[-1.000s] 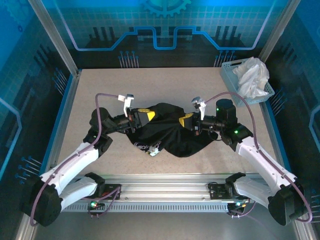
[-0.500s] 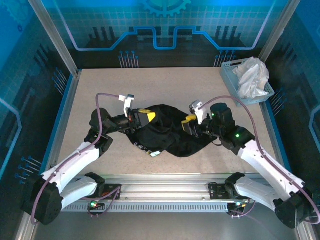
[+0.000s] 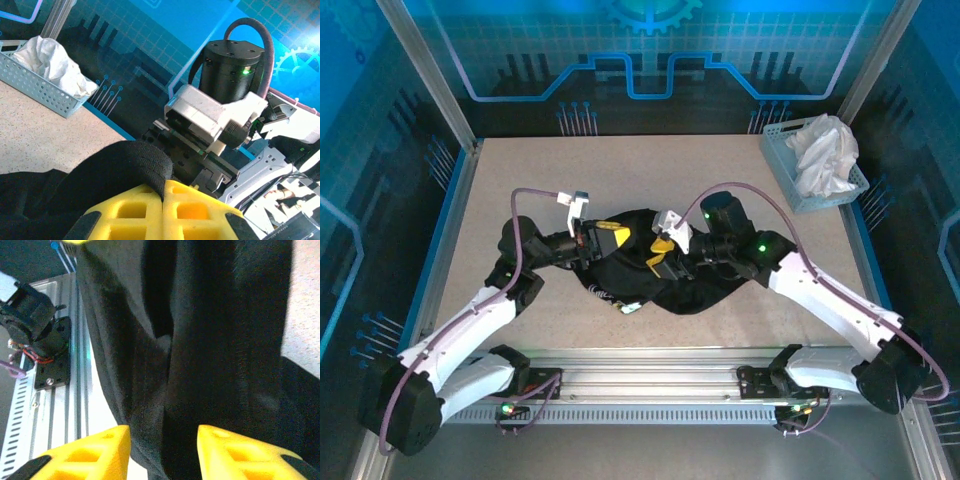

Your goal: Fold the inside-out t-shirt

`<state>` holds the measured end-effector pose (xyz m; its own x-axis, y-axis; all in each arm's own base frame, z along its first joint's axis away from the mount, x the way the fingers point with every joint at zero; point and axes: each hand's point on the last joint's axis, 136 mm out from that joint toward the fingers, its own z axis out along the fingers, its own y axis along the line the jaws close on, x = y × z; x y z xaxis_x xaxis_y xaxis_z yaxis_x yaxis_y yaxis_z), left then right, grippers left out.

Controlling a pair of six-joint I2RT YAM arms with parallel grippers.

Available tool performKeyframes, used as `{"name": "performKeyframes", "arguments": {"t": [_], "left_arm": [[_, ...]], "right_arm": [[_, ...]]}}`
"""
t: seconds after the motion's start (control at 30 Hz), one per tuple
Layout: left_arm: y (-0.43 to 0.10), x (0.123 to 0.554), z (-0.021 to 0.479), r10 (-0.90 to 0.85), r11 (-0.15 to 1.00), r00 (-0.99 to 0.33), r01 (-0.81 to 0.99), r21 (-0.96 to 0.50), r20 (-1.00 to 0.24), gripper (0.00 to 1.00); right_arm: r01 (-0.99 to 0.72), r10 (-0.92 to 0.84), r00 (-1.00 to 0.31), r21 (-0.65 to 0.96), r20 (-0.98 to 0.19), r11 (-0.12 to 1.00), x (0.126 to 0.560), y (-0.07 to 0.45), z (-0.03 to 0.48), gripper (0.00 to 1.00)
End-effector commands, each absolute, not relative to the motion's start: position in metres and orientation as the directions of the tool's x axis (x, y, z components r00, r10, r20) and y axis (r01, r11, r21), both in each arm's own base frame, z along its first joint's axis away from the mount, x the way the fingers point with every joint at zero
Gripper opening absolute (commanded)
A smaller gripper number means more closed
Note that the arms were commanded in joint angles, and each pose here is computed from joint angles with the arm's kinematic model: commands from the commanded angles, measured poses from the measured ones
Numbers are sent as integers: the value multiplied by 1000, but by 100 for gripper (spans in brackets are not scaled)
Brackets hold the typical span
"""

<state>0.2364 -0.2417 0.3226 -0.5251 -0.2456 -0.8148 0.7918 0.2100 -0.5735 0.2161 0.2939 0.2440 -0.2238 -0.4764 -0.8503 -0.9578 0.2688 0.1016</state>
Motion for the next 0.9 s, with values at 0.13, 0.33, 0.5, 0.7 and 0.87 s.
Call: {"name": "performKeyframes", "arguments": {"t": [0.13,0.33,0.5,0.7,0.87], "left_arm": [[-242,232,342,-247,210,-455,837,-506,-855,0],[-236,246,332,-260,302,-459,797,-523,-849,0],[-223,261,322,-302,418,-452,729,-543,-839,2],[-222,266,325,-331,418,-457,713,-562,-826,2],[-223,262,330,-346,383,-454,730,-565,-821,5]], "right_arm": [[-971,-516,-223,143,-827,192,202,298,240,21],[-971,-487,-208,122,-848,203,198,290,250,0],[-965,-390,-209,125,-897,230,191,268,265,0],[-956,-317,-227,149,-921,254,188,262,257,0],[-903,-310,-310,177,-899,392,213,258,244,0]]}}
